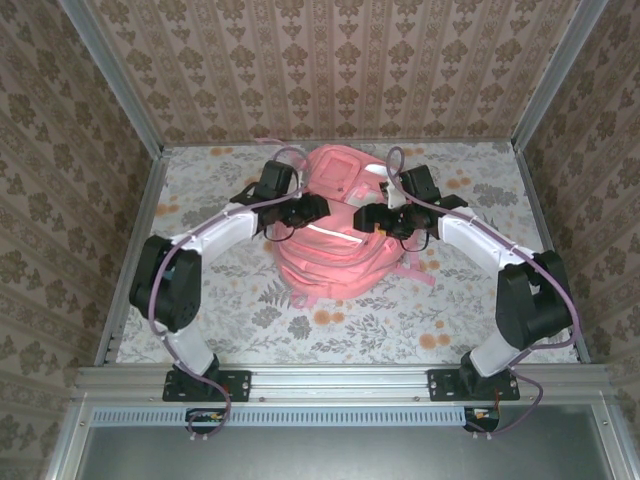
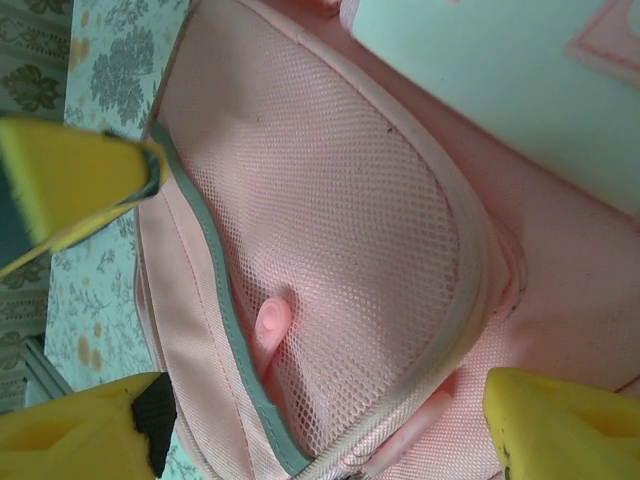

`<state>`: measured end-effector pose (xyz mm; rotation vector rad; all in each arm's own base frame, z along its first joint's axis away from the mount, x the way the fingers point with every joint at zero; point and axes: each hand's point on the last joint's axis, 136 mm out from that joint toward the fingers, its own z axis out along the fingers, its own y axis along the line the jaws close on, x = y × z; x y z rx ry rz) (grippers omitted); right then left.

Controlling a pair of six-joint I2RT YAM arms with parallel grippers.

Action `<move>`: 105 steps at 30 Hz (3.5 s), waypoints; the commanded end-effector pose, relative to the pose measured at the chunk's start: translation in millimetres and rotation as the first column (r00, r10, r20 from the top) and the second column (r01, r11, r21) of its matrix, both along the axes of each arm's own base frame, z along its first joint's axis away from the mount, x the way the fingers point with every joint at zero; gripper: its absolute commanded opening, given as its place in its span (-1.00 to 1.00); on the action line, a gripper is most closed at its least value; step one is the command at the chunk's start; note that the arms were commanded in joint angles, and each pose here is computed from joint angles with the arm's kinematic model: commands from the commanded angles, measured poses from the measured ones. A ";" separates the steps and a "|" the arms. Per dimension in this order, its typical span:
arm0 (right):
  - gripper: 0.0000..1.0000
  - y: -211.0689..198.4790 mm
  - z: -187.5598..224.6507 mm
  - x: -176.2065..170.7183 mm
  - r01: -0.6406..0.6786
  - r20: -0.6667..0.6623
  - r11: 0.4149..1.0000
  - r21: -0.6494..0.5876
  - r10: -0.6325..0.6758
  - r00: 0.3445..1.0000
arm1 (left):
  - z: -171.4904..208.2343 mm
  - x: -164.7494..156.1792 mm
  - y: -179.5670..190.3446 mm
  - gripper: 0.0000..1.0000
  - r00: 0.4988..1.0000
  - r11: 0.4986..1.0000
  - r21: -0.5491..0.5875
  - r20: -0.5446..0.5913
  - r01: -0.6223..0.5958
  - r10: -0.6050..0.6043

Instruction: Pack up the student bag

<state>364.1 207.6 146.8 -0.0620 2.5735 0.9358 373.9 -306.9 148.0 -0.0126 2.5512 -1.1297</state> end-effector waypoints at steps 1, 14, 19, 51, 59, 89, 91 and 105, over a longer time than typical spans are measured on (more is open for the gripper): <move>0.69 11.8 -8.8 -6.2 -0.068 -0.019 0.997 0.046 0.069 0.997 | 1.7 16.9 -17.8 -0.47 1.000 0.999 -0.049 -0.011 0.010 -0.010; 0.73 28.4 -9.3 -35.3 -0.231 -0.007 0.970 0.074 0.232 0.973 | -47.0 27.7 -25.3 -0.58 0.992 1.000 -0.017 -0.125 -0.026 0.024; 0.69 26.6 -9.6 -50.7 -0.243 -0.006 0.970 0.035 0.243 0.970 | -54.3 27.8 -25.3 -0.59 0.989 0.999 -0.013 -0.142 -0.034 0.031; -0.08 -1.9 -17.7 -59.0 -0.212 0.198 0.891 -0.402 0.311 0.930 | -66.0 31.4 -24.7 -0.60 0.984 0.999 -0.001 -0.175 -0.034 0.033; -0.12 0.1 -28.0 -51.7 -0.286 0.198 0.772 -0.567 0.465 0.863 | -70.3 31.8 -21.7 -0.61 0.981 0.999 0.006 -0.188 -0.040 0.040; -0.95 42.8 -18.0 -104.4 -0.407 0.092 0.812 -0.419 0.483 0.870 | -105.8 31.9 -19.5 -0.96 0.943 0.981 -0.002 -0.274 -0.194 0.186; -0.96 55.1 -17.7 -106.6 -0.414 0.087 0.828 -0.378 0.477 0.875 | -108.3 31.6 -19.8 -1.00 0.940 0.978 0.001 -0.278 -0.208 0.200; 0.00 49.1 17.8 -103.6 -0.158 0.187 0.954 -0.256 0.210 0.960 | -46.5 32.9 -21.3 -0.72 0.977 0.987 -0.039 -0.155 -0.157 0.149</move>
